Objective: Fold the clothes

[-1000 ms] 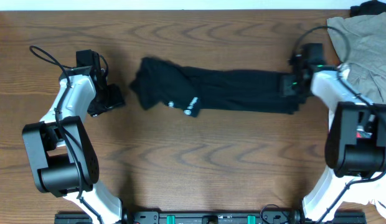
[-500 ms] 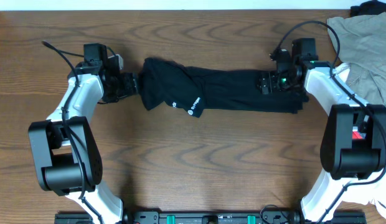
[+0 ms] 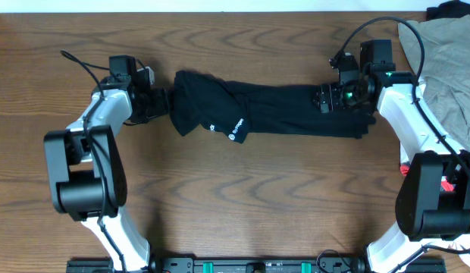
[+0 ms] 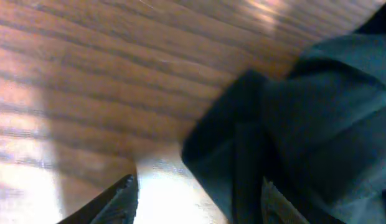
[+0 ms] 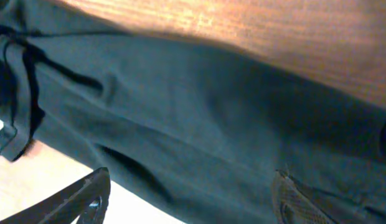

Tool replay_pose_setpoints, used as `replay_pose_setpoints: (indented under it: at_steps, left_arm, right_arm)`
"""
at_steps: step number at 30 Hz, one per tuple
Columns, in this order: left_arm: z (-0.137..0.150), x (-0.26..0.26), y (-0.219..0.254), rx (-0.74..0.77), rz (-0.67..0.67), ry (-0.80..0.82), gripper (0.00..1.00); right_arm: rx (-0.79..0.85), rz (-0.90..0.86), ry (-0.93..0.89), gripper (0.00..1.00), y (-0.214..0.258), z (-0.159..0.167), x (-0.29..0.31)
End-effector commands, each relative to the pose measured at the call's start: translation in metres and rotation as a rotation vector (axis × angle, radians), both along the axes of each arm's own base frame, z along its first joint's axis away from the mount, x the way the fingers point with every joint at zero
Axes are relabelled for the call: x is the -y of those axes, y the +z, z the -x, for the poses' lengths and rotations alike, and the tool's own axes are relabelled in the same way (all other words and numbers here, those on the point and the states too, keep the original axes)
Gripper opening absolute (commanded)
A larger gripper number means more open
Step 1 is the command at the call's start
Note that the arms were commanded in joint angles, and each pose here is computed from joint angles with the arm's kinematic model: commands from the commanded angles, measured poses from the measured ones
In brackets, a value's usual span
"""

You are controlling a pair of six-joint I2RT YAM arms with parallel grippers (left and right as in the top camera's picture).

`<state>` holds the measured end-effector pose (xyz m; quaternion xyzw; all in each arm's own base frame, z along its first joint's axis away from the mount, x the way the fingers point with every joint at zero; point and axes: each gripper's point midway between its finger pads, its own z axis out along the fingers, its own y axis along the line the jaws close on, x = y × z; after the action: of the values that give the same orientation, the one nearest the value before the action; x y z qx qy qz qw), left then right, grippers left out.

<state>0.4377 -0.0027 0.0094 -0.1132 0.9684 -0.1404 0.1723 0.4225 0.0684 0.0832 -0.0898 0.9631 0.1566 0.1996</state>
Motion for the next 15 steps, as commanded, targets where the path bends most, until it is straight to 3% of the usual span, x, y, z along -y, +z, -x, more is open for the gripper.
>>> replay_pose_setpoints:
  at_steps: [1, 7, 11, 15]
  left_arm:
    - [-0.006, -0.015, -0.006, 0.002, -0.054, 0.073, 0.63]
    - [-0.024, -0.018, 0.002, 0.069, -0.038, 0.132, 0.64]
    - [-0.018, -0.023, -0.001, 0.023, -0.018, 0.246, 0.64]
    - [-0.008, -0.015, -0.006, -0.026, -0.007, 0.247, 0.64]
  right_arm:
    - [0.018, 0.001, 0.015, 0.8, 0.007, -0.002, -0.002]
    - [0.006, 0.015, 0.009, 0.8, 0.006, 0.0, 0.001]
    - [-0.007, 0.042, -0.001, 0.8, 0.003, 0.003, 0.006]
    - [-0.012, 0.043, -0.002, 0.8, 0.002, 0.004, 0.006]
